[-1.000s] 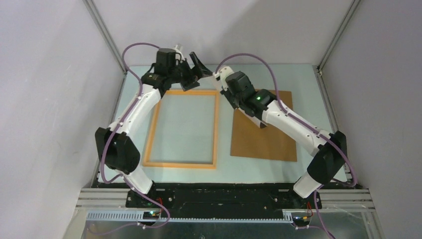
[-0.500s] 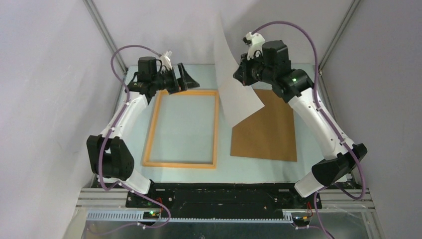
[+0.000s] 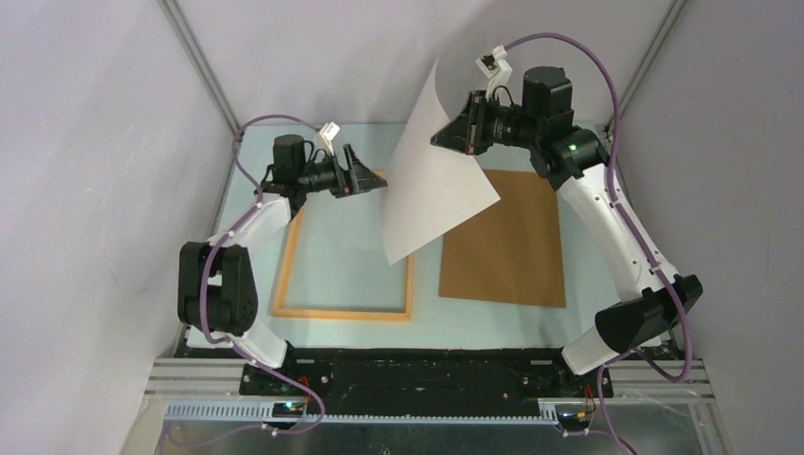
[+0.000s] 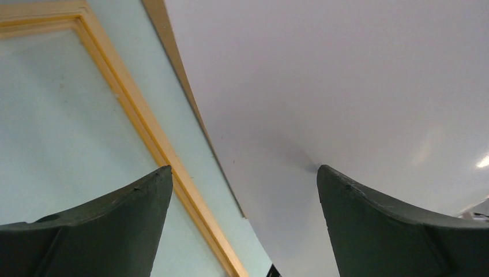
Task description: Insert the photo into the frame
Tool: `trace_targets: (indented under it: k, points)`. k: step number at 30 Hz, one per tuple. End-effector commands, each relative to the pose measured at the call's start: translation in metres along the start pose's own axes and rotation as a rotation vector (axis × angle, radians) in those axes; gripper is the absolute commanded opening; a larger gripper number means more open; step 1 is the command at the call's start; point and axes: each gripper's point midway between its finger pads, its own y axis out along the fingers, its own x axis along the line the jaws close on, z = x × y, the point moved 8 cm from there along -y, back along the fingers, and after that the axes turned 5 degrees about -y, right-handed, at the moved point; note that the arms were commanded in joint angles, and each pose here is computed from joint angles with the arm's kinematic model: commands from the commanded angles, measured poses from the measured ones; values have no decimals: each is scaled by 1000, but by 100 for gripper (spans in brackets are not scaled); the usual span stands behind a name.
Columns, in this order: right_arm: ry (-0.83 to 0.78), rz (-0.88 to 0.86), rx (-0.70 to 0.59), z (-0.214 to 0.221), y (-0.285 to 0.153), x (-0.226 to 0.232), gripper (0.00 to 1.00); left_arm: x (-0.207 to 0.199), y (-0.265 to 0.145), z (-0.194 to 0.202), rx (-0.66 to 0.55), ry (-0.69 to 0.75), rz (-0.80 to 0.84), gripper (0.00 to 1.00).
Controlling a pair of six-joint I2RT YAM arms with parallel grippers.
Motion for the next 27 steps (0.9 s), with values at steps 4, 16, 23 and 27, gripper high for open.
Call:
trace_targets:
  k: [4, 16, 23, 27]
  points:
    - [-2, -112, -38, -4, -3, 9, 0, -1, 8, -1, -1, -58, 187, 100]
    - [95, -49, -53, 29, -13, -36, 0, 13, 13, -5, -21, -149, 250, 100]
    - [240, 144, -26, 93, -27, -93, 0, 36, 19, -3, -50, -217, 197, 100]
    - [339, 281, -7, 133, -34, -127, 0, 51, 25, 3, -64, -263, 152, 100]
